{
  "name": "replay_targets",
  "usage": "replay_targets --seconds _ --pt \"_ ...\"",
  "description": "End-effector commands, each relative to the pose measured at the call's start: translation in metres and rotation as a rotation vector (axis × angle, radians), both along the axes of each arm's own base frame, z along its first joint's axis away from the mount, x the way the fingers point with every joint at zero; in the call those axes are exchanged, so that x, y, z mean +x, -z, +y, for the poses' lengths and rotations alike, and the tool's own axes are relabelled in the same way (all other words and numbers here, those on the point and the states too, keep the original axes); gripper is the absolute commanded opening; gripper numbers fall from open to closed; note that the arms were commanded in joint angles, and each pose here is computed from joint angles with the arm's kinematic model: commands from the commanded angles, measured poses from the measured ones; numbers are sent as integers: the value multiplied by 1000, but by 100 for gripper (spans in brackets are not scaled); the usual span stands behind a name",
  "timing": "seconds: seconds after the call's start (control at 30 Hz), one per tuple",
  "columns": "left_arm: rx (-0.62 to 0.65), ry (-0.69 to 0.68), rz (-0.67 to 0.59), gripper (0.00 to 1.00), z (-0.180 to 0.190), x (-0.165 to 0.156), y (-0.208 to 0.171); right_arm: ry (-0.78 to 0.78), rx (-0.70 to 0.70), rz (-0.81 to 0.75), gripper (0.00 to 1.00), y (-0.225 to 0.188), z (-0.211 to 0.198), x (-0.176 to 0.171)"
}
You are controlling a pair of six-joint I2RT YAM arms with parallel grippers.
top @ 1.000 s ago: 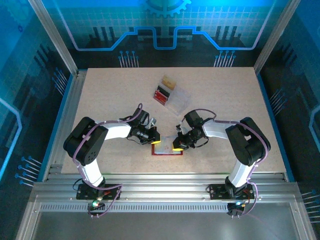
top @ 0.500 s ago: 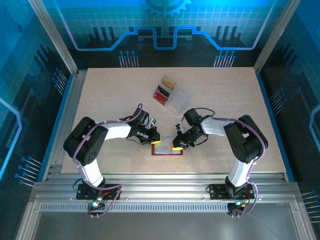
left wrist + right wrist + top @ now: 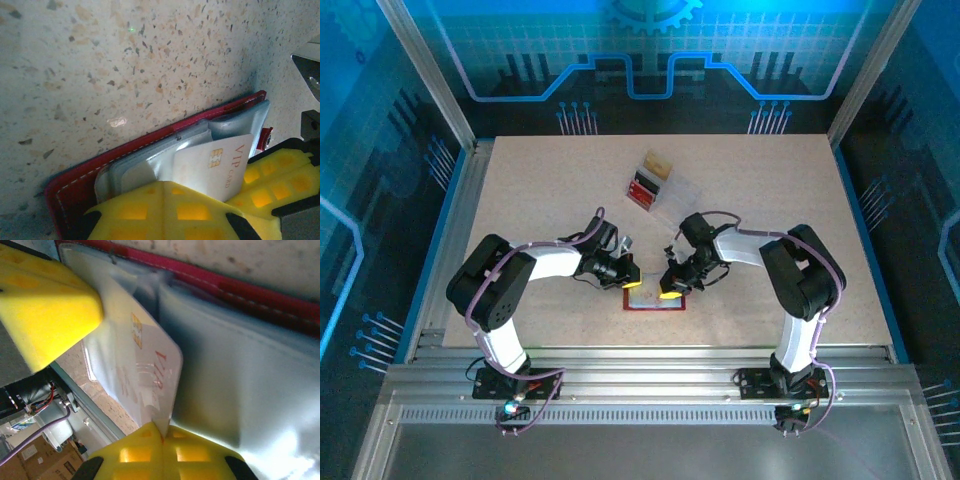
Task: Put the credit cards into the card holder
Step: Insert the credit card into the card slot.
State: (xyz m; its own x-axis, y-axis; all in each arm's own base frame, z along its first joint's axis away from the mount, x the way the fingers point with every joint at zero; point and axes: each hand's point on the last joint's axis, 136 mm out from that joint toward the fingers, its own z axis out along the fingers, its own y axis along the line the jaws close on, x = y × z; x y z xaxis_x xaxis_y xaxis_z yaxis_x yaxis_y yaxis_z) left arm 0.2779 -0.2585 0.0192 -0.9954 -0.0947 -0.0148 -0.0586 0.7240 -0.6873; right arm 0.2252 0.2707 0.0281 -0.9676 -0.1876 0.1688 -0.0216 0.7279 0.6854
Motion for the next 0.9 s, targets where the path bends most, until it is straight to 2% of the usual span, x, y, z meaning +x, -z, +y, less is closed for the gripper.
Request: replay_targets --seconds 0.0,0.27,0.37,0.5,0.7,0.87 --pt "158 5 108 5 26 -33 36 -37 -12 10 0 6 12 -7" --pt "138 10 74 8 20 -30 13 -40 -19 -9 0 19 14 -7" --pt "102 -16 38 13 23 -26 -9 -36 -36 -18 0 20 7 -7" --pt "108 -63 19 12 40 -25 -23 -37 -45 -26 0 20 4 -7" --pt "196 -63 24 2 56 -34 -11 -48 -43 -39 0 18 5 -5" --pt "202 -27 46 0 45 -34 2 -60 -37 -43 0 16 7 -5"
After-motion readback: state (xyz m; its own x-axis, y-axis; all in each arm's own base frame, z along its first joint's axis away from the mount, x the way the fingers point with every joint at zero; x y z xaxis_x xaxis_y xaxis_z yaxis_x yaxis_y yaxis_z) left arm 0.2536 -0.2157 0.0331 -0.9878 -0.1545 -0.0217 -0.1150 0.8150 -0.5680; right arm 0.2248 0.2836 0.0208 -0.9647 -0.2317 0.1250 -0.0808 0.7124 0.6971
